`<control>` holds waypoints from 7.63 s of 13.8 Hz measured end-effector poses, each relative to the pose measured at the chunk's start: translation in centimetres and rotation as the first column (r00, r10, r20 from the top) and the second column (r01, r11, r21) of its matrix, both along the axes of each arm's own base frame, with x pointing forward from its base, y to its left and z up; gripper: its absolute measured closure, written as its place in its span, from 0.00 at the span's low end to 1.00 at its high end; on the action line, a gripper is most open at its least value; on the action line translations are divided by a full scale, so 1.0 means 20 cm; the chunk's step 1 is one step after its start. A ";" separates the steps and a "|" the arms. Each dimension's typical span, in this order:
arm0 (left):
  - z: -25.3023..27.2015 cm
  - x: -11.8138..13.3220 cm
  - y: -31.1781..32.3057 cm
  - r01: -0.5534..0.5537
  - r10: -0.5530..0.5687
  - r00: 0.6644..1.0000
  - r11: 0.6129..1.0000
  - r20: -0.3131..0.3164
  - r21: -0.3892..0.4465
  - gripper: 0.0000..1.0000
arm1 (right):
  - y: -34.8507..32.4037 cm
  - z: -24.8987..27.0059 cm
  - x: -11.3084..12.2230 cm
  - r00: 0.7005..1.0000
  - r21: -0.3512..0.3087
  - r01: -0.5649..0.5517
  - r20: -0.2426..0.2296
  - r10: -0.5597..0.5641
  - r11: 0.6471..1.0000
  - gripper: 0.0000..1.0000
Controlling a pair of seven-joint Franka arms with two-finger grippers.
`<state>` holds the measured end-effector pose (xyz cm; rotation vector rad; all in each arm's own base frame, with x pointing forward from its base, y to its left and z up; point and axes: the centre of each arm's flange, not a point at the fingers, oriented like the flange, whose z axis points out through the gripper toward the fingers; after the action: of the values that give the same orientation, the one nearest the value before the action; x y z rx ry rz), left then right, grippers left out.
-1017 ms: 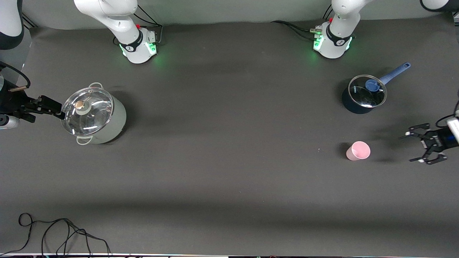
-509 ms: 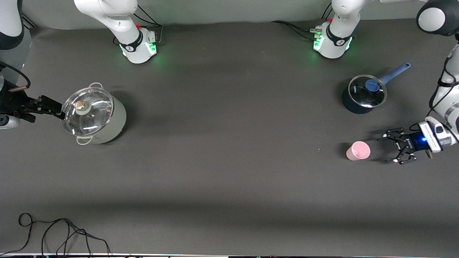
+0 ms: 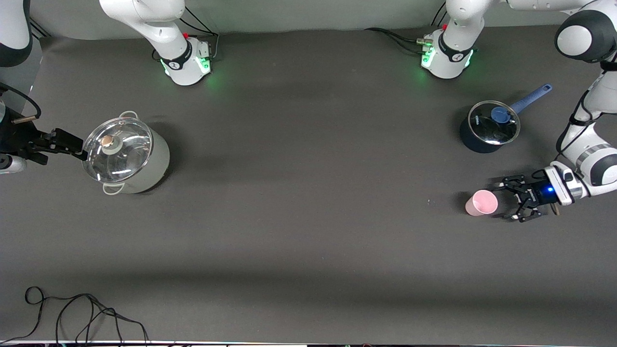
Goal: Transfer pink cup from left to right arm
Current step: 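Reach the left gripper down to the pink cup and close on it, then lift the pink cup with the left gripper and carry it toward the right arm, then reach the right gripper to the pink cup and close on its rim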
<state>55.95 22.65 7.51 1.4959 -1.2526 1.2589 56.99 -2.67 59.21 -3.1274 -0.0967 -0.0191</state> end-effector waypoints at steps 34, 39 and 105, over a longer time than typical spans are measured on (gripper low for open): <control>0.89 1.03 -1.85 -0.134 0.137 0.991 0.985 0.013 -0.111 0.31 | 0.00 0.00 0.00 1.000 0.000 0.000 -0.003 0.000 1.000 0.00; 1.20 1.03 -2.36 -0.258 0.261 0.965 0.962 0.015 -0.088 0.31 | 0.00 0.00 0.00 1.000 0.000 0.001 -0.004 -0.001 1.000 0.00; 1.72 -0.09 -3.95 -0.546 0.548 0.834 0.836 -0.067 0.054 0.31 | 1.66 -0.17 0.33 0.443 0.072 0.896 -0.227 -0.868 0.438 0.79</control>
<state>54.15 -56.29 41.98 1.9970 -0.8092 1.5206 63.50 30.52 55.77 -2.5493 1.4725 0.1980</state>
